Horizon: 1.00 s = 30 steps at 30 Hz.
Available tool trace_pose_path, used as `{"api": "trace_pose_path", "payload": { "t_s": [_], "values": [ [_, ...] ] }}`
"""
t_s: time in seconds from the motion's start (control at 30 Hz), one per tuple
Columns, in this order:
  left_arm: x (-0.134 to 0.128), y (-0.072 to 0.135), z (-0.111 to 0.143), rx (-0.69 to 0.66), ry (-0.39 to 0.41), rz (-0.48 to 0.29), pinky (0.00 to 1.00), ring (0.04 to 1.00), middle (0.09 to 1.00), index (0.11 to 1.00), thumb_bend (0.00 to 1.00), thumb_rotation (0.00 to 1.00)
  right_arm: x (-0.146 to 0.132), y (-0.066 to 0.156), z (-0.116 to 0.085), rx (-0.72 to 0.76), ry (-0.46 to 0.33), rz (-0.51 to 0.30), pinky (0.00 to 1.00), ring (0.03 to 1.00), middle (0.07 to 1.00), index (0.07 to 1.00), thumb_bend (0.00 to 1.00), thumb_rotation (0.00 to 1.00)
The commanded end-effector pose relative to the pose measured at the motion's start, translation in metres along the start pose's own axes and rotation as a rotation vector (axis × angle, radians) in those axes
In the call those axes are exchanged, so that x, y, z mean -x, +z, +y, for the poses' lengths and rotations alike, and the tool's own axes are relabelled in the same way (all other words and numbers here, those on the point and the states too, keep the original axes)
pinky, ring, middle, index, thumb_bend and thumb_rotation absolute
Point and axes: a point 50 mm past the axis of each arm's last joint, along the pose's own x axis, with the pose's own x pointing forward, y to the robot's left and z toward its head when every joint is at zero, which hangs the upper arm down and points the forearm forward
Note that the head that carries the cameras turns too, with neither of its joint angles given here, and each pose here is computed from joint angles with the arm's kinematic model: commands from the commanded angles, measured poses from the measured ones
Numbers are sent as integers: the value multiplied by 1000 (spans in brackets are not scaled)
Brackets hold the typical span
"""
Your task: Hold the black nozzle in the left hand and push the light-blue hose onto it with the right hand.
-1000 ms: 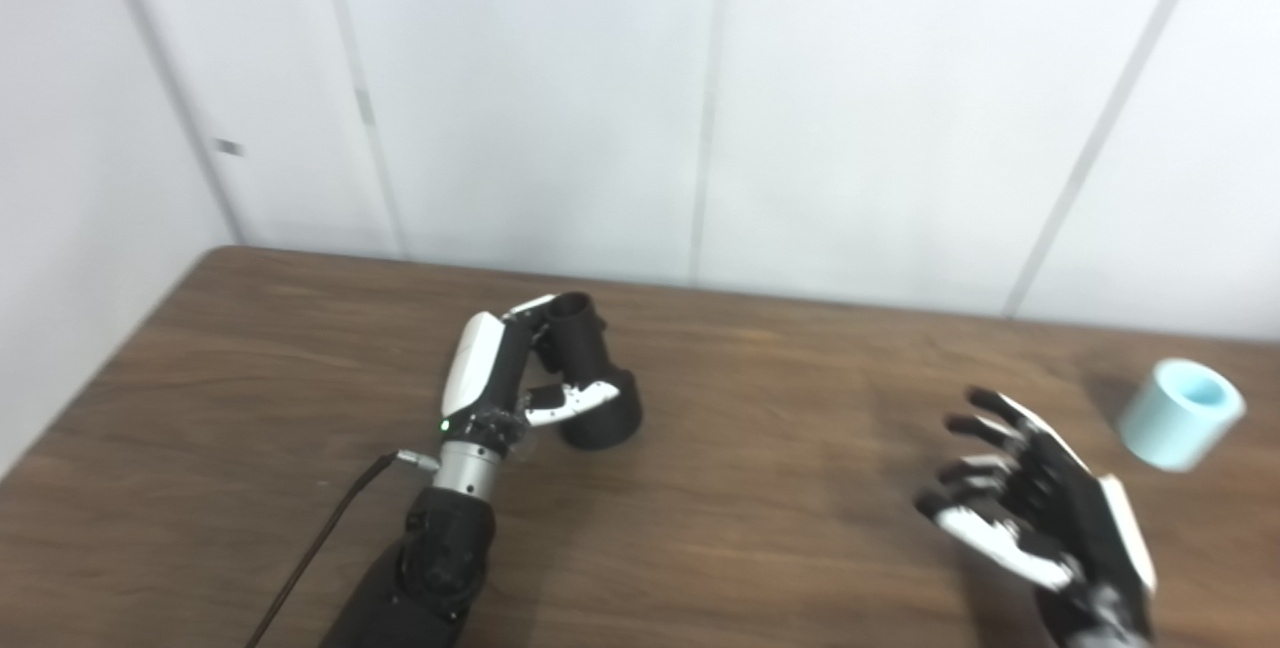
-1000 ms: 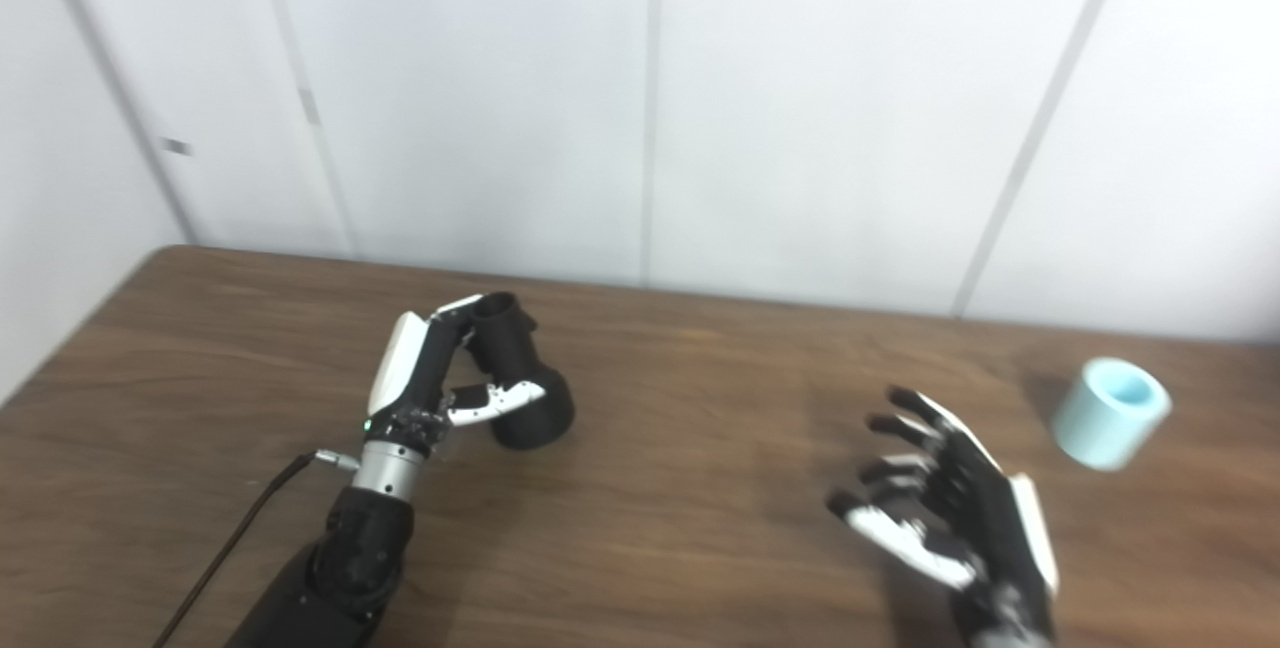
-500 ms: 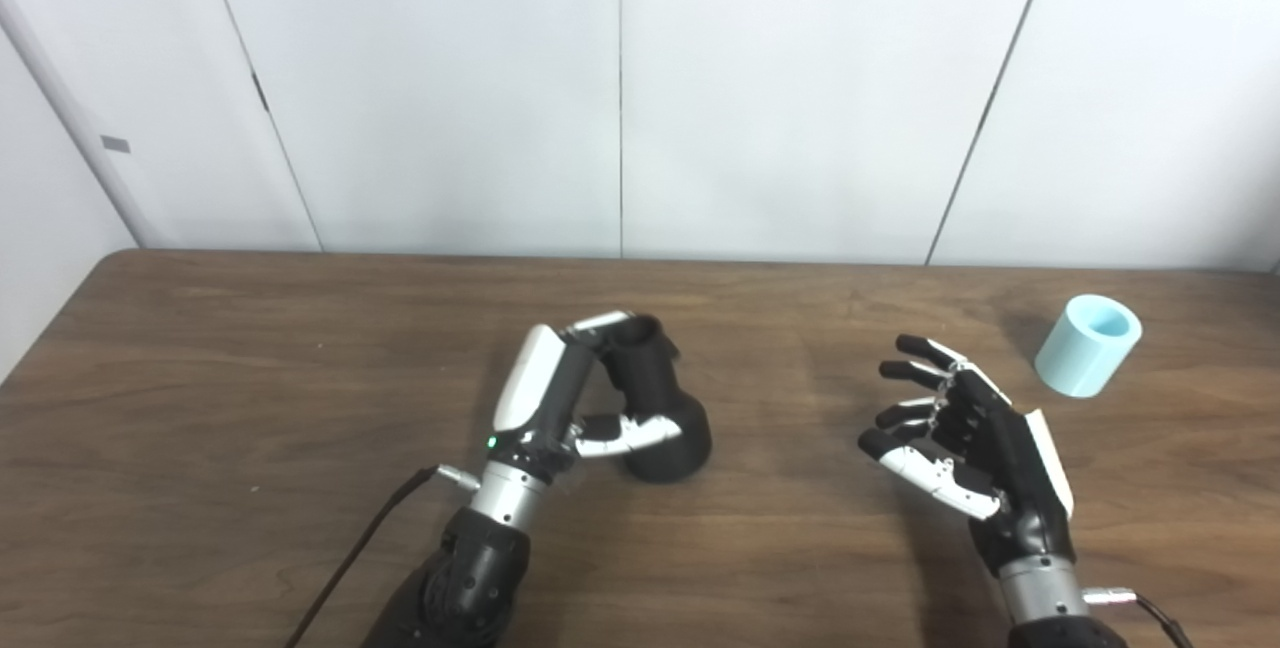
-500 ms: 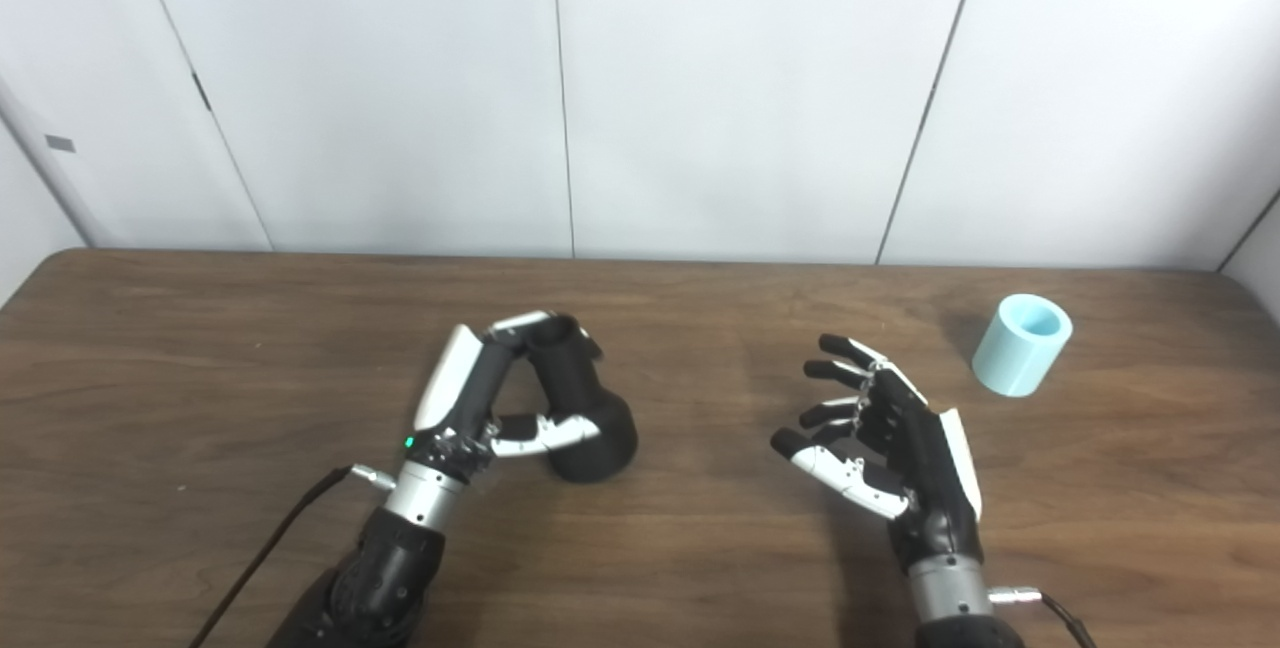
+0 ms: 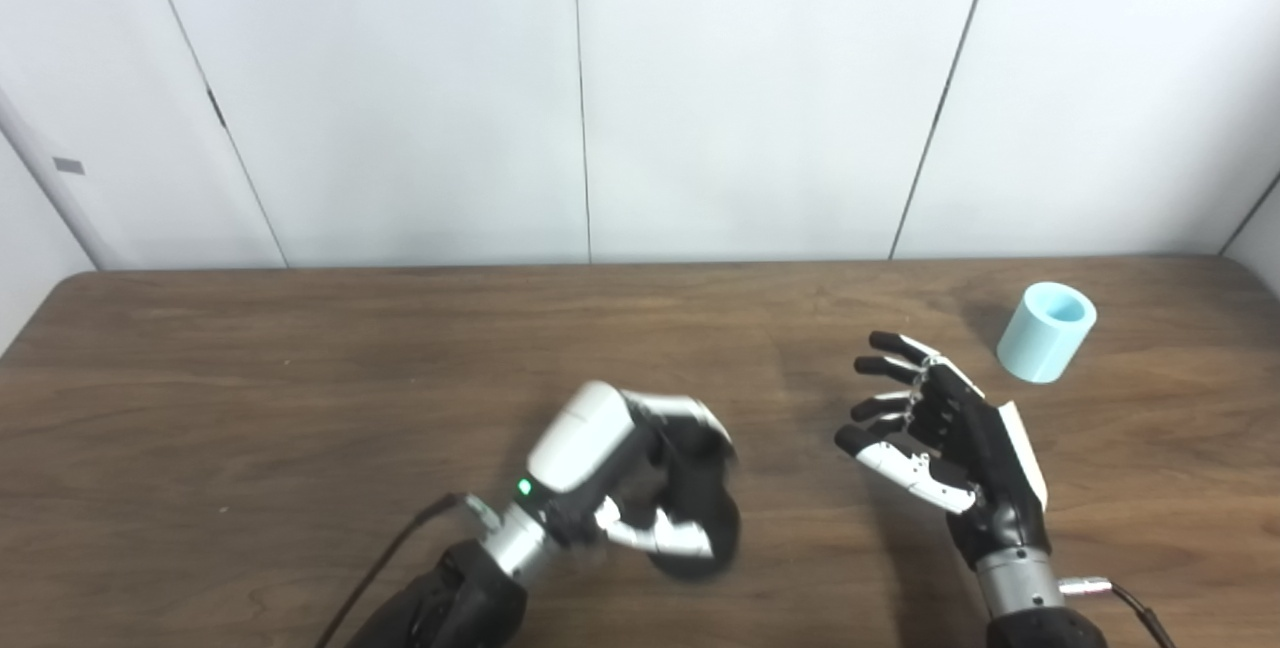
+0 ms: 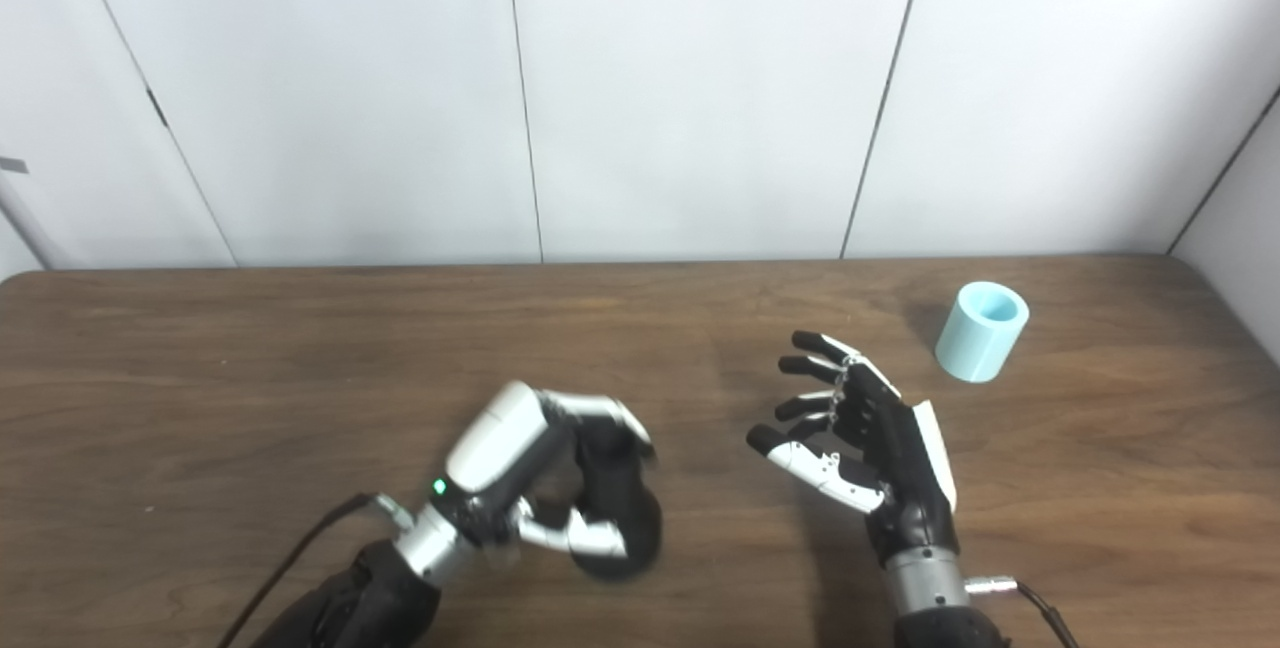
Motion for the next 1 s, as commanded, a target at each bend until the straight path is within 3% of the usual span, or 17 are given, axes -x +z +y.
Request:
{"api": "trace_pose_path", "payload": {
  "t_s": [0.0, 0.07, 0.4, 0.6, 0.73, 0.8, 0.87, 0.97],
  "values": [
    [79, -27, -51, -38, -248, 165, 273, 355, 441, 540, 495, 0, -6, 14, 0, -5, -11, -59, 399, 538, 713, 750, 700, 287],
    [82, -30, -54, -65, -281, 154, 301, 361, 446, 540, 496, 0, -6, 13, -1, -3, -14, -65, 395, 532, 712, 752, 690, 279],
    [89, -40, -60, -91, -424, 180, 244, 354, 431, 532, 496, 0, -16, 15, -11, -9, -22, -101, 416, 545, 703, 753, 730, 321],
    [91, -43, -65, -115, -481, 226, 285, 360, 445, 537, 497, 0, -38, 23, -42, 69, -10, -161, 426, 536, 704, 758, 777, 340],
    [95, -46, -69, -115, -481, 243, 327, 383, 464, 533, 500, 0, -56, 64, -58, 145, 1, -223, 432, 540, 683, 731, 799, 317],
    [96, -47, -69, -111, -479, 262, 349, 396, 474, 526, 502, 0, -64, 95, -70, 286, -14, -254, 458, 564, 688, 732, 793, 301],
    [97, -48, -69, -109, -477, 278, 373, 409, 482, 518, 503, 0, -70, 116, -80, 373, -20, -280, 488, 581, 692, 739, 739, 260],
    [97, -49, -67, -105, -471, 301, 416, 429, 491, 502, 505, 0, -75, 142, -92, 408, -26, -283, 475, 573, 699, 738, 736, 179]
  ]
}}
